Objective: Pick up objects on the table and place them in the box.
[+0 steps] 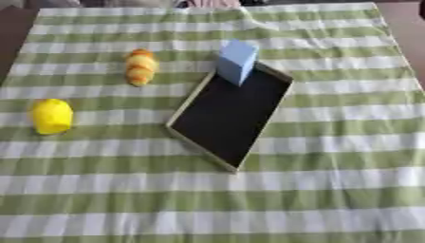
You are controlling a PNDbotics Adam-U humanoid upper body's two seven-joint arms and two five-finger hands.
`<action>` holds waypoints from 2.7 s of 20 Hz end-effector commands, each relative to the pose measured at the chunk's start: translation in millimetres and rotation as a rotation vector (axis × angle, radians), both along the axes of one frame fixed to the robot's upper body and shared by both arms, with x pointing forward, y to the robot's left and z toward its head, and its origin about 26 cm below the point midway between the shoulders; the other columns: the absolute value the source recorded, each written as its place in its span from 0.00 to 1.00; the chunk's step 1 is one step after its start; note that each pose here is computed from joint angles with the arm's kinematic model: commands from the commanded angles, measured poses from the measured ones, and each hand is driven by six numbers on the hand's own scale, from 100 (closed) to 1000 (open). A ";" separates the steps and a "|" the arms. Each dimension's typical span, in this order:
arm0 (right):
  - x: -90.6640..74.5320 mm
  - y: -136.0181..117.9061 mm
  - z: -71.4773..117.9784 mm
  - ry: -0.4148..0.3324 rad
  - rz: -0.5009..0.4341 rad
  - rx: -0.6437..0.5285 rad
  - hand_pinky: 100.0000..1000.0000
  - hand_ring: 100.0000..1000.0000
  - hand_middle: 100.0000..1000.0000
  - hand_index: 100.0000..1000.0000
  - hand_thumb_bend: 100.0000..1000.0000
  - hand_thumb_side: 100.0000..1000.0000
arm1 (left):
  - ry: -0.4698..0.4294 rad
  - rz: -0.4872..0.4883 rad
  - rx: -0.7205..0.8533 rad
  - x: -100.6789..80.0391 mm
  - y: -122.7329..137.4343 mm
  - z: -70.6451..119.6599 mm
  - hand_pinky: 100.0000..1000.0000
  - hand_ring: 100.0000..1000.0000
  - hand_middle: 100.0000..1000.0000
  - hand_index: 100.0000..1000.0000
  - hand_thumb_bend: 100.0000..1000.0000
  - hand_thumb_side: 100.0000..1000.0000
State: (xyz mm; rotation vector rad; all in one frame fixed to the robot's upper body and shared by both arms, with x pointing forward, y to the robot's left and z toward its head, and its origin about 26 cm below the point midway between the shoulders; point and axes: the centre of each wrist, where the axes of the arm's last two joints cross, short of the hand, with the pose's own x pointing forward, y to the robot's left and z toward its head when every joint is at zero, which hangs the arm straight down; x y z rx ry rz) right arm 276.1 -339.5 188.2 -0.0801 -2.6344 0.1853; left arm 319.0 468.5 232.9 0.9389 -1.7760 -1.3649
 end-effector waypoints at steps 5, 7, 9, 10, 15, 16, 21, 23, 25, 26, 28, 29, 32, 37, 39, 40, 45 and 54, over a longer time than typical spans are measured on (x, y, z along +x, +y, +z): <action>-1.4 -0.2 8.6 -0.013 0.008 -0.049 0.93 0.80 0.49 0.76 0.00 0.41 | 0.043 -0.054 0.112 5.7 -24.3 28.4 0.84 0.85 0.79 0.89 0.15 0.29; -1.1 0.5 8.6 -0.010 0.013 -0.050 0.93 0.80 0.49 0.76 0.00 0.41 | 0.061 -0.064 0.121 8.8 -31.0 29.0 0.85 0.85 0.79 0.89 0.16 0.33; -1.1 0.8 8.4 -0.008 0.016 -0.051 0.93 0.80 0.48 0.76 0.00 0.41 | 0.087 -0.072 0.137 11.9 -37.4 28.2 0.85 0.85 0.79 0.89 0.16 0.36; -1.1 0.8 8.2 -0.006 0.017 -0.052 0.93 0.80 0.48 0.76 0.00 0.41 | 0.098 -0.072 0.140 13.5 -39.7 27.5 0.84 0.85 0.79 0.89 0.16 0.37; -0.7 2.1 7.7 0.001 0.024 -0.054 0.93 0.80 0.48 0.76 0.00 0.41 | 0.154 -0.086 0.154 21.6 -49.4 22.0 0.84 0.85 0.79 0.89 0.13 0.45; -0.7 2.3 7.7 0.002 0.025 -0.055 0.93 0.80 0.48 0.76 0.00 0.41 | 0.164 -0.088 0.157 23.2 -51.1 20.9 0.84 0.85 0.79 0.89 0.13 0.45; -0.6 3.3 6.8 0.011 0.031 -0.059 0.93 0.80 0.48 0.76 0.00 0.41 | 0.173 -0.091 0.161 31.2 -58.8 19.3 0.85 0.85 0.80 0.90 0.15 0.44; -0.6 3.5 6.6 0.015 0.032 -0.060 0.93 0.80 0.48 0.76 0.00 0.41 | 0.171 -0.098 0.155 35.0 -64.1 19.0 0.84 0.85 0.80 0.91 0.12 0.43; -0.6 3.6 6.2 0.019 0.034 -0.061 0.94 0.80 0.48 0.76 0.00 0.41 | 0.156 -0.123 0.141 40.5 -74.5 20.6 0.84 0.85 0.80 0.91 0.10 0.41; -0.6 3.8 6.0 0.021 0.035 -0.061 0.94 0.80 0.48 0.76 0.00 0.41 | 0.147 -0.139 0.133 43.7 -80.9 21.9 0.84 0.85 0.79 0.91 0.08 0.39; -0.7 4.0 5.6 0.024 0.037 -0.062 0.94 0.80 0.48 0.76 0.00 0.41 | 0.130 -0.172 0.118 50.2 -93.9 24.7 0.83 0.84 0.79 0.91 0.07 0.38; -0.7 4.2 5.3 0.026 0.038 -0.062 0.94 0.80 0.48 0.76 0.00 0.41 | 0.124 -0.189 0.114 53.1 -100.0 26.0 0.83 0.84 0.79 0.91 0.06 0.38; -0.9 4.3 4.4 0.032 0.039 -0.063 0.94 0.80 0.48 0.76 0.00 0.41 | 0.122 -0.220 0.111 61.4 -113.9 27.6 0.83 0.84 0.79 0.91 0.07 0.39; -1.0 4.4 3.9 0.037 0.041 -0.064 0.94 0.80 0.48 0.76 0.00 0.41 | 0.142 -0.251 0.118 73.5 -130.2 24.8 0.84 0.85 0.80 0.91 0.05 0.41; -1.2 4.4 3.6 0.039 0.041 -0.065 0.94 0.80 0.48 0.76 0.00 0.41 | 0.150 -0.261 0.122 77.1 -135.4 23.9 0.84 0.85 0.80 0.91 0.05 0.42; -1.1 4.5 3.6 0.039 0.042 -0.064 0.94 0.80 0.48 0.76 0.00 0.41 | 0.155 -0.263 0.123 78.6 -137.3 23.2 0.84 0.85 0.80 0.91 0.06 0.41; -1.4 4.4 2.7 0.046 0.041 -0.066 0.94 0.80 0.48 0.76 0.00 0.41 | 0.199 -0.241 0.162 80.5 -136.1 18.2 0.89 0.90 0.83 0.92 0.29 0.34; -1.4 4.8 2.4 0.056 0.045 -0.072 0.94 0.80 0.47 0.76 0.00 0.41 | 0.214 -0.156 0.280 74.9 -121.4 6.1 0.95 0.94 0.83 0.92 0.52 0.48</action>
